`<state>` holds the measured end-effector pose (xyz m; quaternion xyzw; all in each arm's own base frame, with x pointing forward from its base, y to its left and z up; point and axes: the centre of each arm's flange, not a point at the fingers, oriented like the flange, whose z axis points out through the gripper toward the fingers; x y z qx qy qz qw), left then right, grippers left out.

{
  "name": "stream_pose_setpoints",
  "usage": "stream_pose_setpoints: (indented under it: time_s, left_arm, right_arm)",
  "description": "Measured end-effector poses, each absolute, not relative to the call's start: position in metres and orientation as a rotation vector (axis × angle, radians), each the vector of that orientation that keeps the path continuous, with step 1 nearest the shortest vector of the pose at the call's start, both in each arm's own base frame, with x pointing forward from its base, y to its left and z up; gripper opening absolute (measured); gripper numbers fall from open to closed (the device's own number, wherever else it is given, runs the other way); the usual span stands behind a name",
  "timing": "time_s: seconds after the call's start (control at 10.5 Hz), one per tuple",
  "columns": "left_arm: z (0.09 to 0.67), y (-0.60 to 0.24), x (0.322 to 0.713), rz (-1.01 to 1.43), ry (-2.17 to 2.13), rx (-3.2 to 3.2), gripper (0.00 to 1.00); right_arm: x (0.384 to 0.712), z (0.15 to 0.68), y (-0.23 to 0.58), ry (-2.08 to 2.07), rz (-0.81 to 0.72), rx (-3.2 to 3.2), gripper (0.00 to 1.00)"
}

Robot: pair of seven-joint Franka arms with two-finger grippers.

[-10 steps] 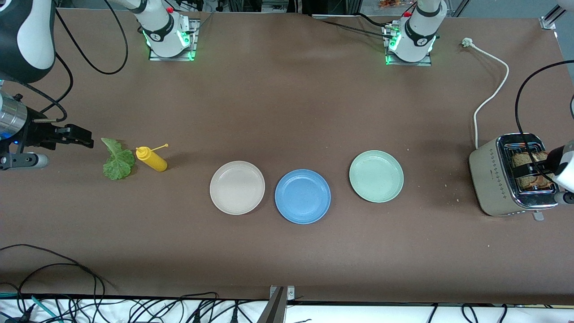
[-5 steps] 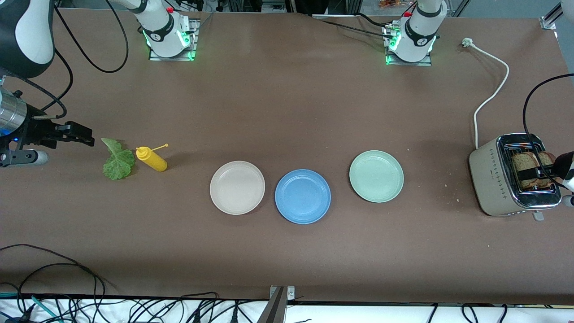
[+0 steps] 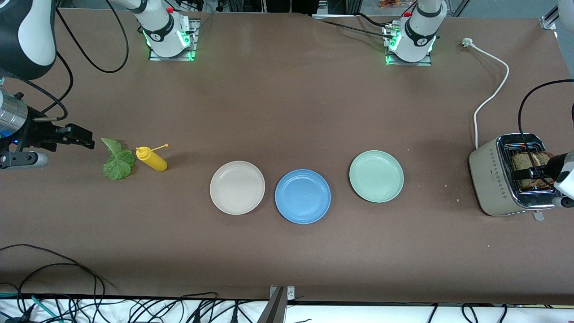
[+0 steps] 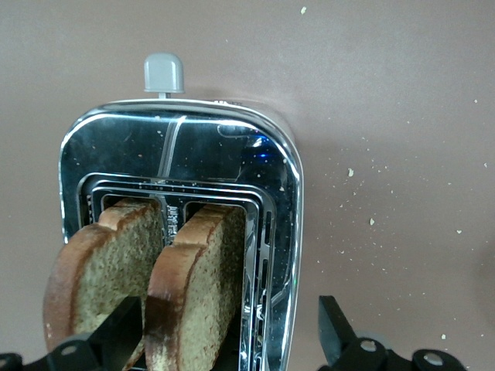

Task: Make sandwich in blue plate with both arms
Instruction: 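Lower the left gripper onto the toaster and grasp a bread slice, then lift the bread slice out of the toaster with the left gripper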

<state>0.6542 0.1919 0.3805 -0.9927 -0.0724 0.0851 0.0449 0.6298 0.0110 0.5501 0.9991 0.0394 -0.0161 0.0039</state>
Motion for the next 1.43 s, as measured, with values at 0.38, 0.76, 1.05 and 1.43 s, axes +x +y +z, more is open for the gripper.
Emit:
stream_pose_setpoints:
  time_s: [0.38, 0.76, 1.05, 1.43]
  left_arm:
    - [0.378, 0.194, 0.653, 0.268, -0.226, -3.033, 0.66]
    - [0.378, 0.195, 0.652, 0.273, -0.217, -3.035, 0.14]
    - [0.384, 0.194, 0.652, 0.272, -0.215, -3.035, 0.13]
    - [0.449, 0.176, 0.642, 0.225, -0.192, -3.044, 0.13]
  right_arm:
    - [0.631, 0.548, 0.011, 0.123, -0.053, 3.129, 1.00]
    - [0.631, 0.549, 0.012, 0.124, -0.045, 3.128, 1.00]
    - [0.631, 0.549, 0.012, 0.125, -0.043, 3.128, 1.00]
    - [0.631, 0.548, 0.012, 0.126, -0.043, 3.128, 1.00]
